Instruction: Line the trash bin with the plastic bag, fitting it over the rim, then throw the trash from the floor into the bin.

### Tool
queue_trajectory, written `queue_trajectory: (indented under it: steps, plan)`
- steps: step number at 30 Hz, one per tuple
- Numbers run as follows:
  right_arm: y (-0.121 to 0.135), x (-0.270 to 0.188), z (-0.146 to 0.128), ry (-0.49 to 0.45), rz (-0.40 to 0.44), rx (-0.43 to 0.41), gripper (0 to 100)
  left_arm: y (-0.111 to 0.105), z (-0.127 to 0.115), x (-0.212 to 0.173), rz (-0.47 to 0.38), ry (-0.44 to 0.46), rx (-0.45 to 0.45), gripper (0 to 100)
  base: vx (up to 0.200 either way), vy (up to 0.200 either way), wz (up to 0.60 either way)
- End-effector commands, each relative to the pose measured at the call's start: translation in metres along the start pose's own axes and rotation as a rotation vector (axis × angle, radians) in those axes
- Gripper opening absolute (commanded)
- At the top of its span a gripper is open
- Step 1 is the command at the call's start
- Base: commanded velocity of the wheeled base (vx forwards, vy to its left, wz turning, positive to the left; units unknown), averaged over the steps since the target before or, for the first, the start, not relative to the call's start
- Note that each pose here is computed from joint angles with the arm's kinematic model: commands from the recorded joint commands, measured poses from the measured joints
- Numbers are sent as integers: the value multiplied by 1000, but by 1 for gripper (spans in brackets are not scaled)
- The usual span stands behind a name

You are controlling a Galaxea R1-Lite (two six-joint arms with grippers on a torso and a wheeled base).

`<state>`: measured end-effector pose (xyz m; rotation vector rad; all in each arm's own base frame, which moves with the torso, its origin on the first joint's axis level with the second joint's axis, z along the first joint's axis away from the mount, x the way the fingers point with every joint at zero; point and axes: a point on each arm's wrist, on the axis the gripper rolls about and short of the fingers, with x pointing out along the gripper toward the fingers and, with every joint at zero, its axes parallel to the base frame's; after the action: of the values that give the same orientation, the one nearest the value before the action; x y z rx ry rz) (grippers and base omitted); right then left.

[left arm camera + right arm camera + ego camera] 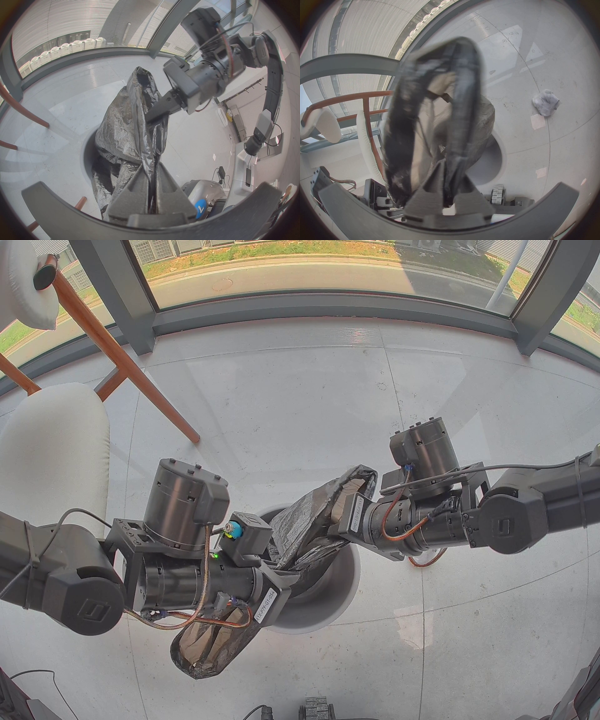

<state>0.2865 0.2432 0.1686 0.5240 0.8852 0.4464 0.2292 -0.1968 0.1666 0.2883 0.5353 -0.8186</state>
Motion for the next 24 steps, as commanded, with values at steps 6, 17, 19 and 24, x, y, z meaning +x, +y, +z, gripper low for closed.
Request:
queue_trajectory:
  steps: [6, 17, 19, 24]
  plan:
    - [0, 12, -7, 2, -30, -12, 0, 14, -3, 8, 36, 17, -33, 0, 0, 0, 0]
    - [1, 21, -9, -7, -22, -16, 0, 42, -11, 36, 111, 29, -106, 100, 0, 0, 0]
    - [5, 23, -13, -13, -2, -24, 0, 44, -11, 40, 114, 32, -111, 100, 0, 0, 0]
    - [8, 21, -18, -9, 5, -36, 0, 50, -2, 48, 126, 6, -147, 100, 0, 0, 0]
